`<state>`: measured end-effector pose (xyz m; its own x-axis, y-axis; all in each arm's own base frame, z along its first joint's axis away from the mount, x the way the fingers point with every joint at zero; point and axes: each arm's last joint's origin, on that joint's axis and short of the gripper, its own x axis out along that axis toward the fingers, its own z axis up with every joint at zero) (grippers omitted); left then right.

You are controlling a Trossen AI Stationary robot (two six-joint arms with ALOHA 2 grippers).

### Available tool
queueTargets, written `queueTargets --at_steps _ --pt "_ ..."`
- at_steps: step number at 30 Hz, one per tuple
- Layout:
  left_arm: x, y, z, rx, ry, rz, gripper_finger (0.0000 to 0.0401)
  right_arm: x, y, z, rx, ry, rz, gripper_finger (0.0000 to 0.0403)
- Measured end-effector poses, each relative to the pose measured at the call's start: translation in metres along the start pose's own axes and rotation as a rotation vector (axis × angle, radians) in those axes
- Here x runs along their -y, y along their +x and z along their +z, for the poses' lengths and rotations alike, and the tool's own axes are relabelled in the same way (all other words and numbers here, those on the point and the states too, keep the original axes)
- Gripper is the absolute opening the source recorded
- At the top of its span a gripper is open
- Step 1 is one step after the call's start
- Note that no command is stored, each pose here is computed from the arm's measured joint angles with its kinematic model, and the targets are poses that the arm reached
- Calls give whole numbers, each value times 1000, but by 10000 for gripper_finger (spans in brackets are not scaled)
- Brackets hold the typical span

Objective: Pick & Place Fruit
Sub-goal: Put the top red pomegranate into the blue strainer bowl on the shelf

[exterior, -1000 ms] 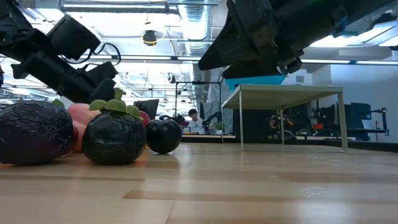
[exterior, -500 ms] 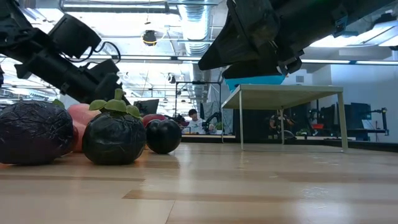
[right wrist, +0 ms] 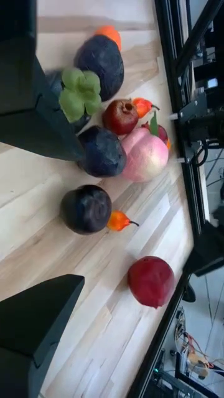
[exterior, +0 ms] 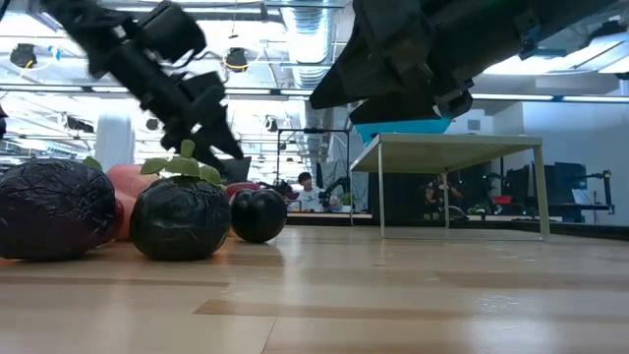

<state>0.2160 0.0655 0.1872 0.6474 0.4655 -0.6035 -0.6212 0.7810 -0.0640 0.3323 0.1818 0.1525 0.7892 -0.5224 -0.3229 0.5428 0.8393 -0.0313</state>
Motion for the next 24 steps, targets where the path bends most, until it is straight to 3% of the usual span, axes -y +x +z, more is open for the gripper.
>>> queueTargets --at_steps 4,10,16,24 --pt "-6 9 19 -90 -59 56 382 0 1 0 1 2 -2 310" --pt "-18 38 27 -207 -229 22 381 0 0 0 0 -2 -1 310" --pt "-15 63 33 -255 -232 47 381 1 1 0 -1 -27 -3 310" --pt "-14 87 19 -331 -241 81 381 0 -1 0 1 -28 1 310"
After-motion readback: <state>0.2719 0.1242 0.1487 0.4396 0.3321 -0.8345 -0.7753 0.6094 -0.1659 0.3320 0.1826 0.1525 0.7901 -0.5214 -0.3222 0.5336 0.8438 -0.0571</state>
